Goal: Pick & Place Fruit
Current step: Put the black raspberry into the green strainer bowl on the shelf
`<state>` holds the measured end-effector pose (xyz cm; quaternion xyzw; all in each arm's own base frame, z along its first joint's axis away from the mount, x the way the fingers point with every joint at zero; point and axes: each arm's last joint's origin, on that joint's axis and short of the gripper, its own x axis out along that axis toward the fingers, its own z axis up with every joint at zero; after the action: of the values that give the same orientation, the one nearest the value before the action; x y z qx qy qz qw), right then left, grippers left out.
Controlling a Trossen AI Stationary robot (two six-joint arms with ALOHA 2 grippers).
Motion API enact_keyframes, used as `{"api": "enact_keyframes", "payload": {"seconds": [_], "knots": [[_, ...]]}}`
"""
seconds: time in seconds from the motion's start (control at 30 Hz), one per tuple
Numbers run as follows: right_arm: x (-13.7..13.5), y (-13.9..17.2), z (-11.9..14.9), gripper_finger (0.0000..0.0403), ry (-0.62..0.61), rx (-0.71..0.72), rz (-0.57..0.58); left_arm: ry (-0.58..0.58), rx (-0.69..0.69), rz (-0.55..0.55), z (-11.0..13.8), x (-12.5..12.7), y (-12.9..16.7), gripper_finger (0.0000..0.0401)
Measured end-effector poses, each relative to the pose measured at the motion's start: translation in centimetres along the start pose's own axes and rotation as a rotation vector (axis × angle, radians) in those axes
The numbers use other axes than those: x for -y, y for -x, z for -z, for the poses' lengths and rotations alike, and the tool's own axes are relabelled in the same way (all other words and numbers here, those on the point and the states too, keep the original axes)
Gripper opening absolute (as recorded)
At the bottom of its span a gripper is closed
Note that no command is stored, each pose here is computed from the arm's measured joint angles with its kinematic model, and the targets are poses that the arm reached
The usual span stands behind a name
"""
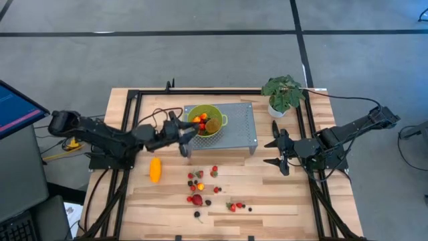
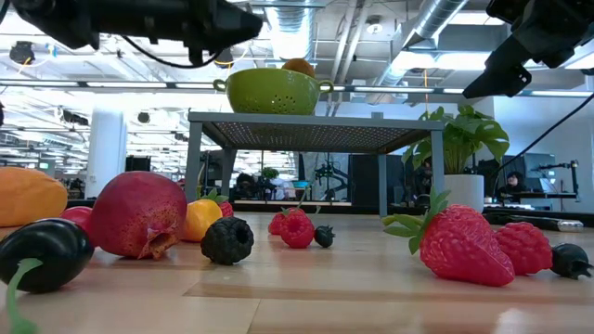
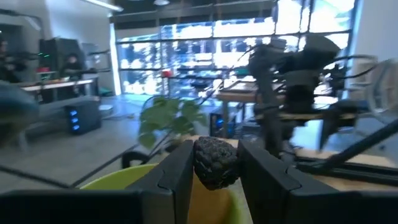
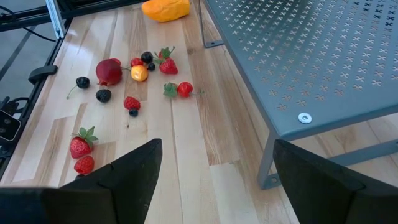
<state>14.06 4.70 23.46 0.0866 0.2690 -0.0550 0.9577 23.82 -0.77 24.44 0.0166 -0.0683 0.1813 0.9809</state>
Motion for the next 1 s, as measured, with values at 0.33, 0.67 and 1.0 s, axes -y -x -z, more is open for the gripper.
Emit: {"api": "enact_keyframes", "payload": {"seconds": [0.33,0.67,1.0], "knots": [[0.0,0.0,0.0,0.0301,0.0,0.0,0.0,-0.032,-0.05,-0.084,0.6,-1.9,-0.7,0.0113],[0.0,0.0,0.0,0.0301,0.0,0.0,0.0,-0.056,-0.106,-0.091,1.2,-2.2,-0.7,0.0113],[0.0,0.0,0.0,0.0301,0.0,0.0,0.0,-0.063,-0.121,-0.09,1.3,-2.2,-0.7,0.0113]]}}
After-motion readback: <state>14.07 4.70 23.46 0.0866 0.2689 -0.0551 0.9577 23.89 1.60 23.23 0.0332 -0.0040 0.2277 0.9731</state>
